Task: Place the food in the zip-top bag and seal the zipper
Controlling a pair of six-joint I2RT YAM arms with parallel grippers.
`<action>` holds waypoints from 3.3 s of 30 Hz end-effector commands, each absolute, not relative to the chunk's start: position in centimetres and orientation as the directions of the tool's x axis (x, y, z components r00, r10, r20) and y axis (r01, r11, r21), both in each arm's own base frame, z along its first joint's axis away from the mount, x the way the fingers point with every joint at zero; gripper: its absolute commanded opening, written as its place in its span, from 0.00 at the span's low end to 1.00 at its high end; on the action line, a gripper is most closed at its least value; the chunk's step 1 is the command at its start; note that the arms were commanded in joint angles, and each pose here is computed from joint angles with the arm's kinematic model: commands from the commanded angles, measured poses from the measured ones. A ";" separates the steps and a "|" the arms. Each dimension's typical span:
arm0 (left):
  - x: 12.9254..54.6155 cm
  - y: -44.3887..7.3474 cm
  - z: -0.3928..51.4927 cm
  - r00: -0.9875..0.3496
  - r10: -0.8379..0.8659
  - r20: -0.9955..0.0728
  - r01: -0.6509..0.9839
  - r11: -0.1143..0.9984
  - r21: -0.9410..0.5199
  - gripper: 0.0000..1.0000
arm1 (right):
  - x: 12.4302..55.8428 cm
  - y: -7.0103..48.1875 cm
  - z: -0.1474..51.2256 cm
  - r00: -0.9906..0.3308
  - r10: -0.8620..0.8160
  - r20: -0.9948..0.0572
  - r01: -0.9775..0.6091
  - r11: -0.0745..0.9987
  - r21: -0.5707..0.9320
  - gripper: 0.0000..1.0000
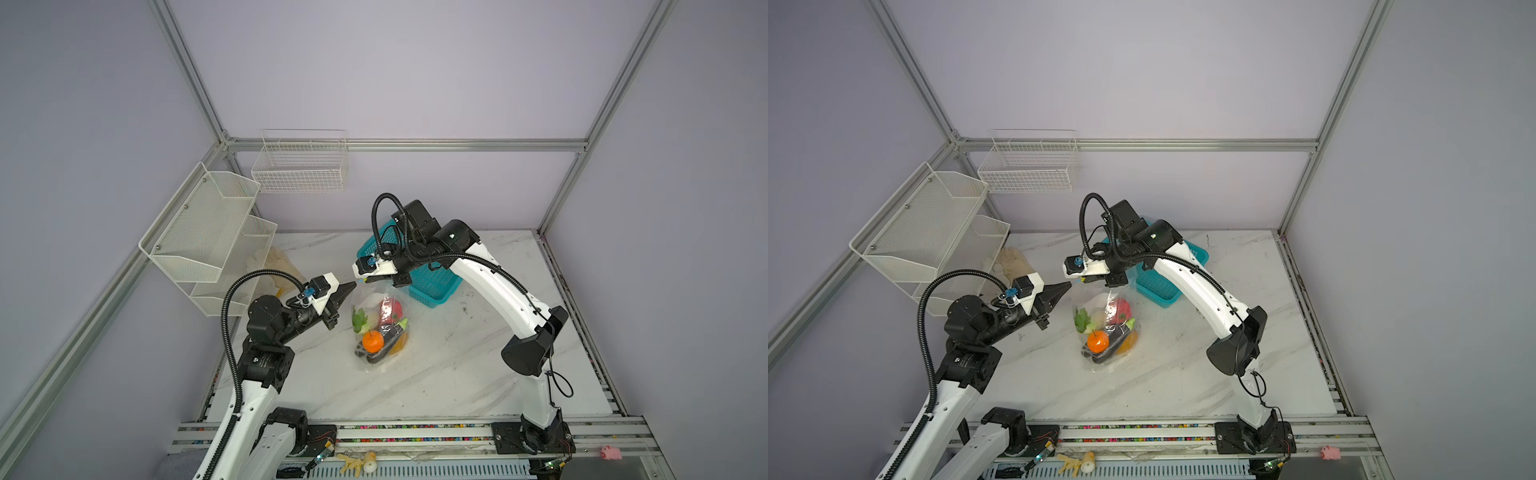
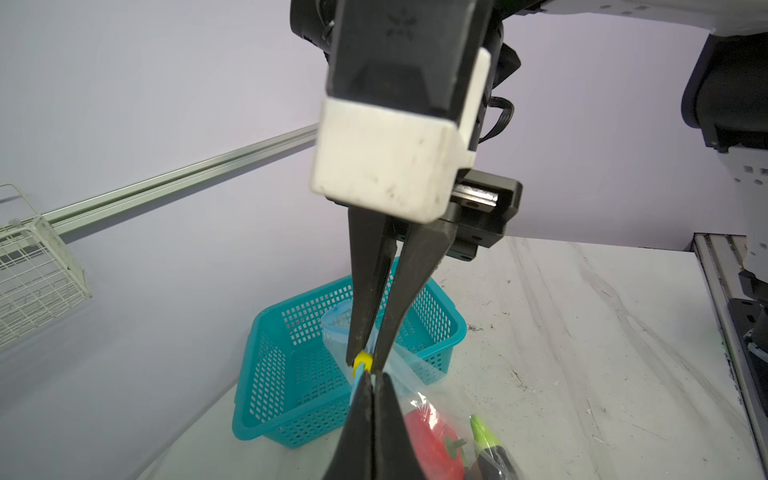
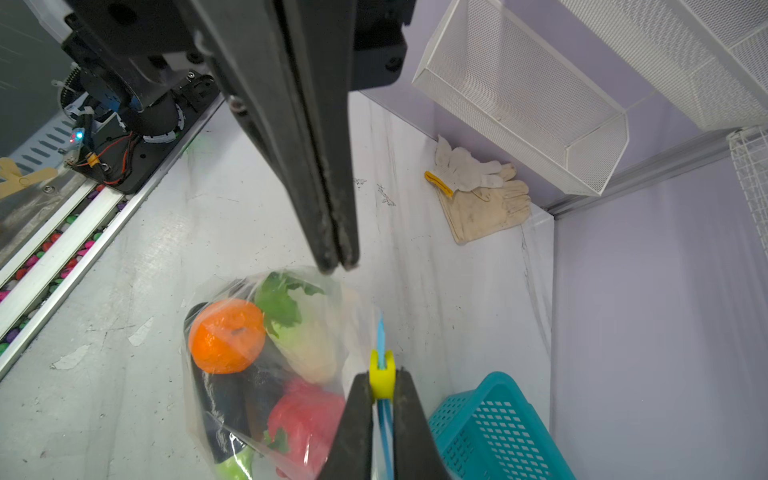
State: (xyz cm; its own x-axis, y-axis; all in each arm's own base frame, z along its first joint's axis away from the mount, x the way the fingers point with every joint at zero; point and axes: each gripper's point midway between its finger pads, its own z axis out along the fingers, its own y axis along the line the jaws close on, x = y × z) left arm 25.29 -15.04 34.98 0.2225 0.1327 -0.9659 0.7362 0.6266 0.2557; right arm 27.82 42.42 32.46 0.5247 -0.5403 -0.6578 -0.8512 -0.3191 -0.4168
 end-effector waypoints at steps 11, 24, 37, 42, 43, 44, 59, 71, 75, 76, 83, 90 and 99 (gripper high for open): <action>26.4 -15.6 34.1 0.210 0.189 -0.959 0.756 0.591 0.282 0.37 | 27.4 42.1 33.7 0.555 -0.513 -0.655 -0.832 -0.332 -0.445 0.07; 27.9 -16.6 35.3 0.217 0.161 -0.963 0.789 0.552 0.270 0.28 | 27.3 42.2 33.7 0.556 -0.506 -0.659 -0.831 -0.338 -0.442 0.06; 28.2 -17.1 36.3 0.249 0.157 -0.956 0.782 0.549 0.294 0.10 | 27.3 42.4 33.5 0.552 -0.505 -0.664 -0.834 -0.341 -0.433 0.06; 28.3 -17.1 36.8 0.252 0.153 -0.956 0.773 0.563 0.294 0.00 | 27.5 42.4 33.1 0.547 -0.515 -0.660 -0.837 -0.342 -0.427 0.05; 28.3 -17.0 36.9 0.253 0.153 -0.955 0.767 0.571 0.294 0.00 | 27.5 42.3 33.1 0.546 -0.519 -0.658 -0.838 -0.340 -0.427 0.05; 28.3 -16.9 37.0 0.253 0.153 -0.955 0.763 0.576 0.294 0.00 | 27.6 42.3 32.9 0.544 -0.524 -0.655 -0.839 -0.337 -0.427 0.05; 28.2 -15.5 37.4 0.274 0.140 -0.952 0.686 0.665 0.295 0.00 | 30.0 41.1 32.4 0.495 -0.595 -0.633 -0.865 -0.270 -0.423 0.04; 28.6 -15.3 37.0 0.260 0.139 -0.956 0.677 0.680 0.282 0.00 | 32.0 39.7 32.2 0.451 -0.630 -0.632 -0.884 -0.215 -0.415 0.06; 28.5 -15.6 36.7 0.252 0.140 -0.958 0.697 0.660 0.280 0.00 | 31.9 39.6 32.2 0.451 -0.630 -0.632 -0.884 -0.218 -0.413 0.07; 28.4 -15.8 36.6 0.248 0.140 -0.959 0.711 0.646 0.279 0.00 | 31.8 39.5 32.2 0.453 -0.627 -0.633 -0.884 -0.223 -0.412 0.07; 28.8 -16.8 38.3 0.265 0.134 -0.955 0.749 0.596 0.291 0.35 | 30.6 39.4 32.6 0.477 -0.593 -0.649 -0.877 -0.265 -0.402 0.06; 29.4 -17.7 40.3 0.321 0.124 -0.939 0.768 0.545 0.335 0.38 | 29.8 39.3 33.1 0.486 -0.571 -0.662 -0.873 -0.282 -0.397 0.06; 29.5 -18.7 40.0 0.313 0.105 -0.944 0.818 0.475 0.324 0.33 | 29.3 39.3 33.3 0.492 -0.561 -0.666 -0.870 -0.294 -0.395 0.06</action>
State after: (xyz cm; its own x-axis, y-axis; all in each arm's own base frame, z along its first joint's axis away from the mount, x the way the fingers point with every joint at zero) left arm 30.45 -18.26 35.56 0.1910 0.1310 -0.9728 0.8283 0.5104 0.2313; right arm 31.04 39.68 32.74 0.4788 -0.5851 -0.6545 -0.8747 -0.2545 -0.4125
